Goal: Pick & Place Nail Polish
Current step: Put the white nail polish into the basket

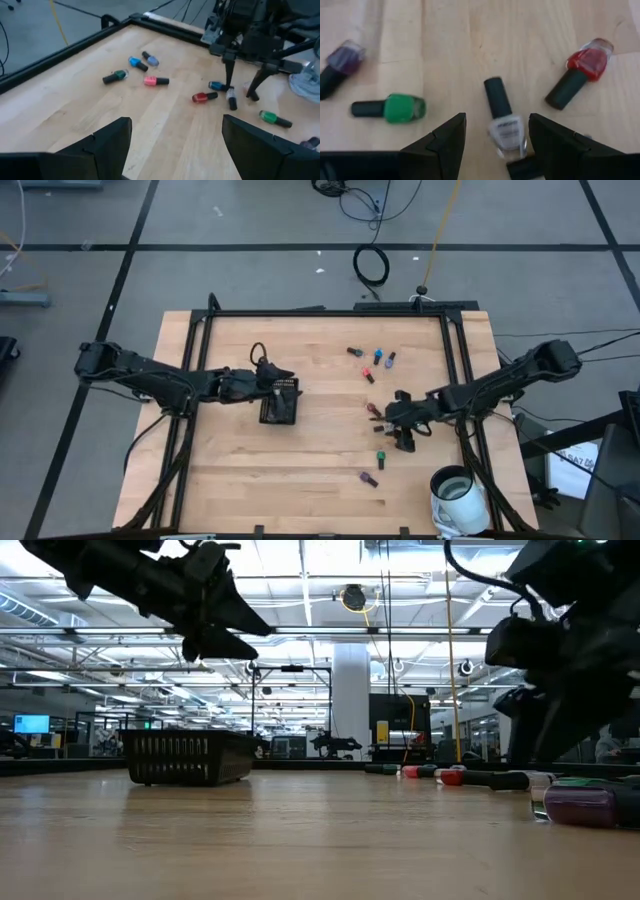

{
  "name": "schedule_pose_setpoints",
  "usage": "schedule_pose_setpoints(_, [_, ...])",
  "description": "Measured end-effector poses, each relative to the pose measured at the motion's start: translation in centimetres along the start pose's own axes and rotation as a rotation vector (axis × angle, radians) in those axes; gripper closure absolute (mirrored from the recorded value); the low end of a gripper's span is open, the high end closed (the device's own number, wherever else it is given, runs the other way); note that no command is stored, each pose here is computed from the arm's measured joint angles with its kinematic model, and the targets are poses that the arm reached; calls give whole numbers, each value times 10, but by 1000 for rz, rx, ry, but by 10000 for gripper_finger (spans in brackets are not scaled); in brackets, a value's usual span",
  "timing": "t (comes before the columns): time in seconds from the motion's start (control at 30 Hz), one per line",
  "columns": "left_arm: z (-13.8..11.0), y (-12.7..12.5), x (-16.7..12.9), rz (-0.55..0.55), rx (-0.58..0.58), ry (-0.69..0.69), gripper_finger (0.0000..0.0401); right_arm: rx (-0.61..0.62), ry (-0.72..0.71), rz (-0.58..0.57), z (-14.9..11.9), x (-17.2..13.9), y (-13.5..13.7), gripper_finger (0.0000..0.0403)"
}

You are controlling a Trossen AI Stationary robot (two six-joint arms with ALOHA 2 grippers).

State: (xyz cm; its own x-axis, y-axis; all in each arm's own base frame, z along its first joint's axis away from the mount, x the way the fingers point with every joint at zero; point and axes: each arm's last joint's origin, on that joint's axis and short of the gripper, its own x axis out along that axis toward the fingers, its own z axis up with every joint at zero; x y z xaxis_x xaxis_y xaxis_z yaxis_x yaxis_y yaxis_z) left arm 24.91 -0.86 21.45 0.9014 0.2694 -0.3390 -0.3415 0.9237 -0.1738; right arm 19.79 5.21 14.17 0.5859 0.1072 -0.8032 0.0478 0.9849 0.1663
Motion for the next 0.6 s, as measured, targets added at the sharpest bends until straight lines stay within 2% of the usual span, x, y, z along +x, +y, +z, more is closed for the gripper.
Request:
schedule_pose_setpoints(0.37, [-12, 2, 13, 26, -19, 52, 96, -101, 2, -6, 0, 25, 1, 200])
schedule_pose_setpoints(0.6, [-16, 1, 16, 31, -15, 65, 96, -114, 18, -54, -2, 33, -1, 203])
